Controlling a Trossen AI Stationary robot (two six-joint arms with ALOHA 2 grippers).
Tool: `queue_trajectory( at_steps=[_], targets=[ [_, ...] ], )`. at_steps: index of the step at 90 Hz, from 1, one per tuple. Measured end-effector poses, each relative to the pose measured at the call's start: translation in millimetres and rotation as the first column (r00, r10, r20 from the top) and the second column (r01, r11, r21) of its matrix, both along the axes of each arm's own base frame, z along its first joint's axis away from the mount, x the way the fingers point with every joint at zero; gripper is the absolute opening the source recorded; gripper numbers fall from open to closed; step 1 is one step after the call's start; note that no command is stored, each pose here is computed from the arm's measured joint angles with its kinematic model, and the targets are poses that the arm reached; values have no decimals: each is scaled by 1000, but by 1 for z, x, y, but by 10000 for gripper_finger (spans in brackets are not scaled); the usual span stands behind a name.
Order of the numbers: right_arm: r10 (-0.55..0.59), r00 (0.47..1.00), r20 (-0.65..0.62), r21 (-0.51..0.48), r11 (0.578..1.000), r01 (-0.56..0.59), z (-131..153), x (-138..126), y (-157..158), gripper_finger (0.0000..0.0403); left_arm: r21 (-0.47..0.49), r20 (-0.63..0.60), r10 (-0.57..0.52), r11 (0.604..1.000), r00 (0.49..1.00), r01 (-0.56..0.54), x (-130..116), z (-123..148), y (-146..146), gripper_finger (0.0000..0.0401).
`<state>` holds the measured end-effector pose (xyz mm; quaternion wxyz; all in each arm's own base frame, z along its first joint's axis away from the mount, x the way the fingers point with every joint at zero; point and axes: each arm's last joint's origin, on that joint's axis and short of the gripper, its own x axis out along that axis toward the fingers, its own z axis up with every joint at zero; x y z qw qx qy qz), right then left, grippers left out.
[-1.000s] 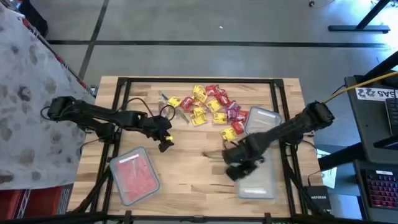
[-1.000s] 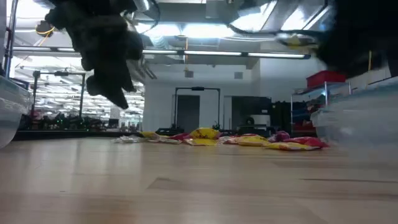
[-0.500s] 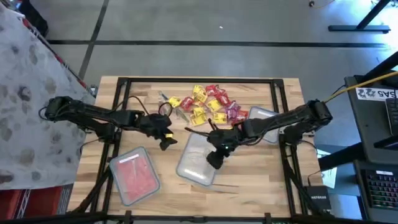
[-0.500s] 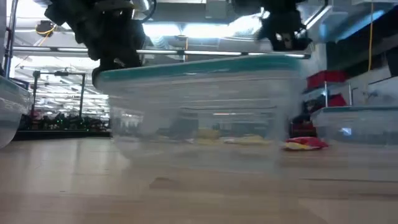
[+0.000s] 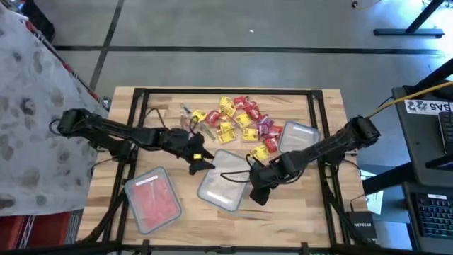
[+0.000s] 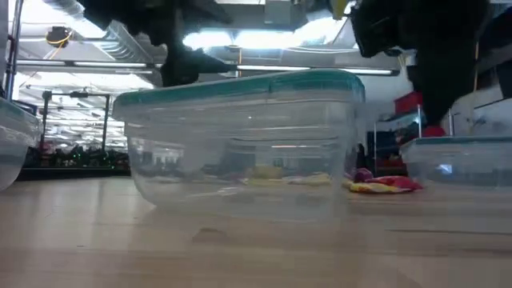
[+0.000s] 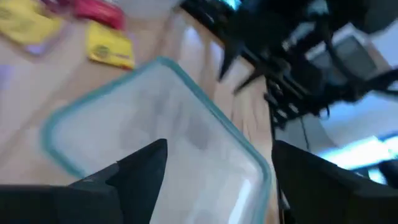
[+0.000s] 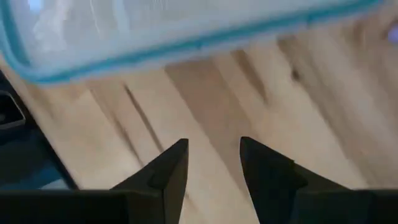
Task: Sort candy
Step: Open the rectangular transparent bin
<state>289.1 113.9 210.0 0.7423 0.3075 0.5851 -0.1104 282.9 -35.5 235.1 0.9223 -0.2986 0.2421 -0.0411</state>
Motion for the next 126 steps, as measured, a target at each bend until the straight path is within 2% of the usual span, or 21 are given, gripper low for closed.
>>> queue_trajectory(
  at_steps=[15,26,38,48,53,62,67,71,79,89,98,107,114,126],
  targets=[
    [-5,982,187,78,997,-9,-1,19,-8,133,-6,-95,3,1000,996,-4,33,-14,-12,274],
    [57,964,259,125,988,-92,-7,30,-3,133,-67,-164,25,997,986,-36,52,-21,-13,274],
    [176,928,327,159,958,-238,-7,33,7,133,-85,-251,45,994,967,-69,60,-21,-14,274],
    [285,883,373,85,937,-338,10,20,12,133,-39,-324,93,993,941,-111,59,-15,-18,274],
    [326,871,368,1,936,-351,20,11,12,133,-31,-348,103,992,932,-121,58,-11,-24,274],
    [345,908,239,-183,934,-307,22,-10,7,133,-54,-367,105,990,924,-134,56,-7,-37,274],
    [309,940,145,-284,923,-260,18,-18,3,133,-80,-363,97,988,927,-134,55,-6,-46,274],
    [285,955,77,-325,913,-246,15,-24,-1,133,-91,-370,91,987,925,-134,55,-7,-52,274],
    [287,957,45,-317,913,-259,0,-27,-7,133,-78,-416,91,988,905,-136,54,-18,-63,274],
    [309,940,144,-299,919,-256,-22,-24,-7,133,-53,-456,107,988,884,-146,59,-35,-64,274],
    [245,946,212,-309,935,-173,-35,-21,-14,133,-34,-477,118,988,871,-153,65,-45,-59,274],
    [232,944,233,-312,938,-153,-38,-19,-19,133,-11,-488,124,989,864,-148,67,-50,-50,274],
    [269,933,241,-324,928,-184,-37,-18,-17,133,-2,-489,124,990,864,-143,69,-51,-43,274],
    [329,903,277,-279,927,-252,-34,-19,-3,133,34,-471,133,990,872,-134,73,-51,-27,274]
  ],
)
